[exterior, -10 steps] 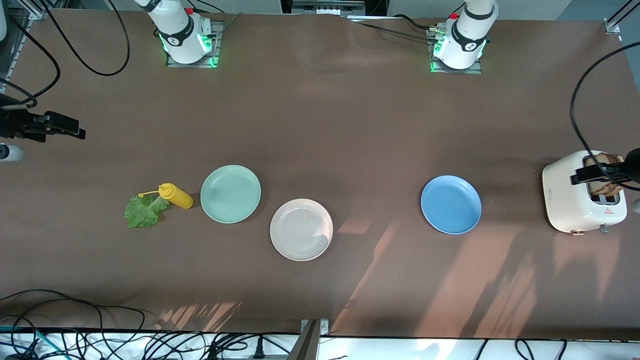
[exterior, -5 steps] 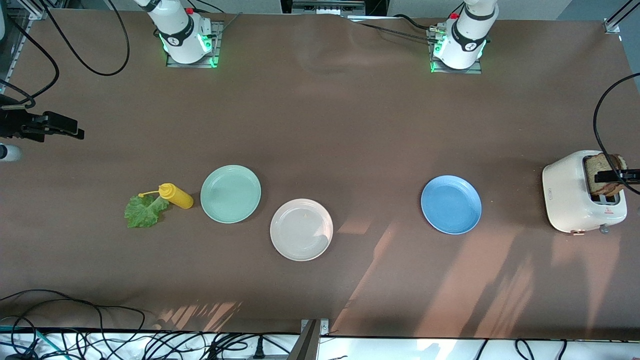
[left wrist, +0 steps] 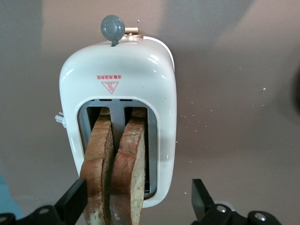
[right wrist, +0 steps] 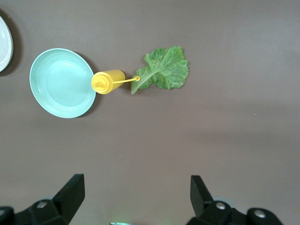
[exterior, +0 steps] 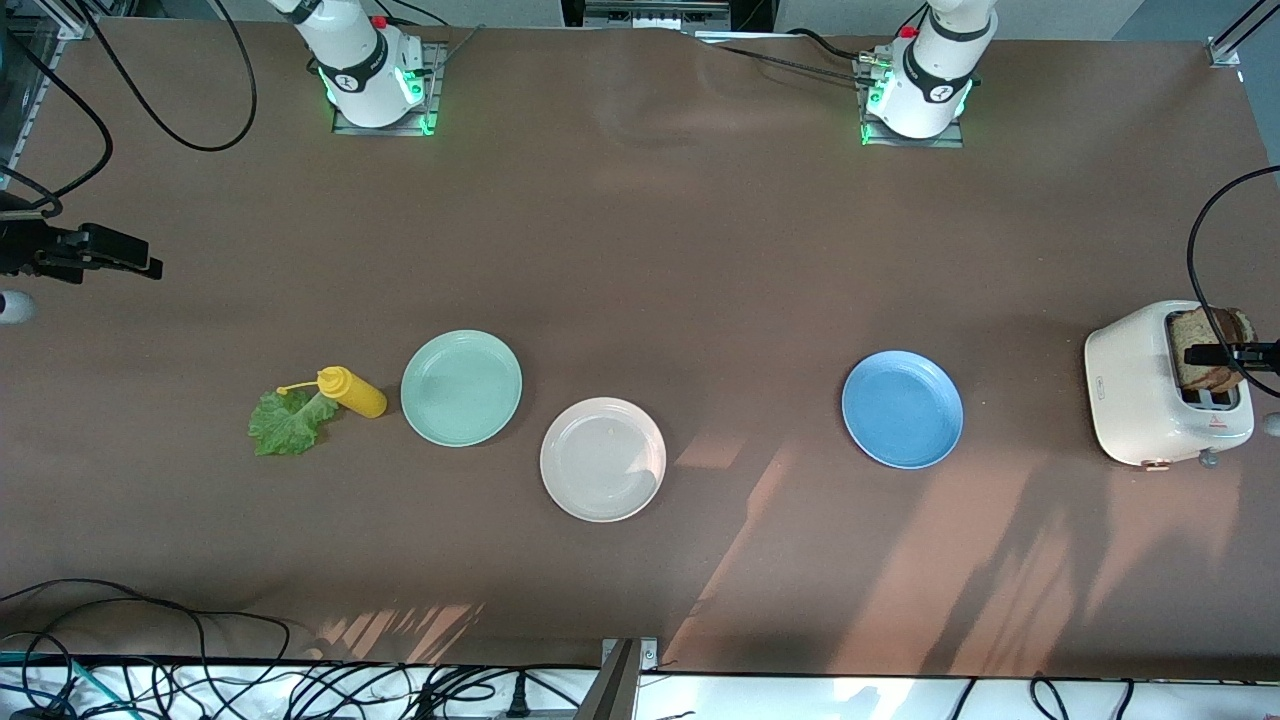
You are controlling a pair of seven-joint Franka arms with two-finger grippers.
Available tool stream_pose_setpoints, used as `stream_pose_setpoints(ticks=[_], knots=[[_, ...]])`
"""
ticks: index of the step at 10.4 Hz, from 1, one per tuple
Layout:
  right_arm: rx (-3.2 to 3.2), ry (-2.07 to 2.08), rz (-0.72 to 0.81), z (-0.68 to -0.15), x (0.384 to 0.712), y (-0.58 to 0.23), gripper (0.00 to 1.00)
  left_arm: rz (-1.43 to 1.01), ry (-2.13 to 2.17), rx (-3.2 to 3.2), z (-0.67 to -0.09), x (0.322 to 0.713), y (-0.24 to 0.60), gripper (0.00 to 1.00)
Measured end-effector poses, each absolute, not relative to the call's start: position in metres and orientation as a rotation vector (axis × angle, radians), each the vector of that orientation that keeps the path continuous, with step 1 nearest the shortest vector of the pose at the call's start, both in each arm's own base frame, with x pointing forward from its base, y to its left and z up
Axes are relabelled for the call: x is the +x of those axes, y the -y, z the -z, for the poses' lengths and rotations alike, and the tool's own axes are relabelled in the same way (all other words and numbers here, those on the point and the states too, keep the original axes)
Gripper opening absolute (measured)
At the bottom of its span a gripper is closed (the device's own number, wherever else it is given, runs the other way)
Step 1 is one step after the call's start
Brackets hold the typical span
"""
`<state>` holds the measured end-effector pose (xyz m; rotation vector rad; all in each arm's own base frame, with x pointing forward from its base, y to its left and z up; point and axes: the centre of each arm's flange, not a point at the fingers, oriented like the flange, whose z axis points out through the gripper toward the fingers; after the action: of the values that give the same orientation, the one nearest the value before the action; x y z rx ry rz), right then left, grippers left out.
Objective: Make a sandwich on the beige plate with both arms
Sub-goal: 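Lower the left gripper onto a bread slice and close it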
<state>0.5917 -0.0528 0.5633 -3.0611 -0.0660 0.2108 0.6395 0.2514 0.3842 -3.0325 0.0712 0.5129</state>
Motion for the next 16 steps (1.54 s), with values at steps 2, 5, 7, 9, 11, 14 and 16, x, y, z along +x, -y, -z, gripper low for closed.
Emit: stream_pose_setpoints(ticks=[2, 5, 7, 9, 11, 14, 16], knots=[[-3.056, 0.068, -0.208, -0.563, 0.592, 0.052, 1.0, -0.504, -0.08, -3.035, -0.387, 0.642, -0.248, 0.99], [-3.057, 0.073, -0.19, -0.568, 0.593, 0.05, 1.0, -0.491, -0.089, -3.038, -0.39, 0.644, -0.245, 0.98], [-3.058, 0.072, -0.186, -0.569, 0.593, 0.05, 1.0, -0.502, -0.09, -3.039, -0.387, 0.643, -0.244, 0.98], [-3.058, 0.07, -0.186, -0.569, 0.593, 0.051, 1.0, -0.516, -0.093, -3.039, -0.383, 0.642, -0.243, 0.98], [-3.058, 0.07, -0.186, -0.569, 0.593, 0.051, 1.0, -0.531, -0.096, -3.04, -0.379, 0.641, -0.242, 0.98], [-3.058, 0.068, -0.186, -0.569, 0.593, 0.052, 1.0, -0.552, -0.1, -3.041, -0.372, 0.639, -0.241, 0.96], [-3.058, 0.068, -0.186, -0.569, 0.593, 0.052, 1.0, -0.565, -0.098, -3.041, -0.369, 0.637, -0.242, 0.95]])
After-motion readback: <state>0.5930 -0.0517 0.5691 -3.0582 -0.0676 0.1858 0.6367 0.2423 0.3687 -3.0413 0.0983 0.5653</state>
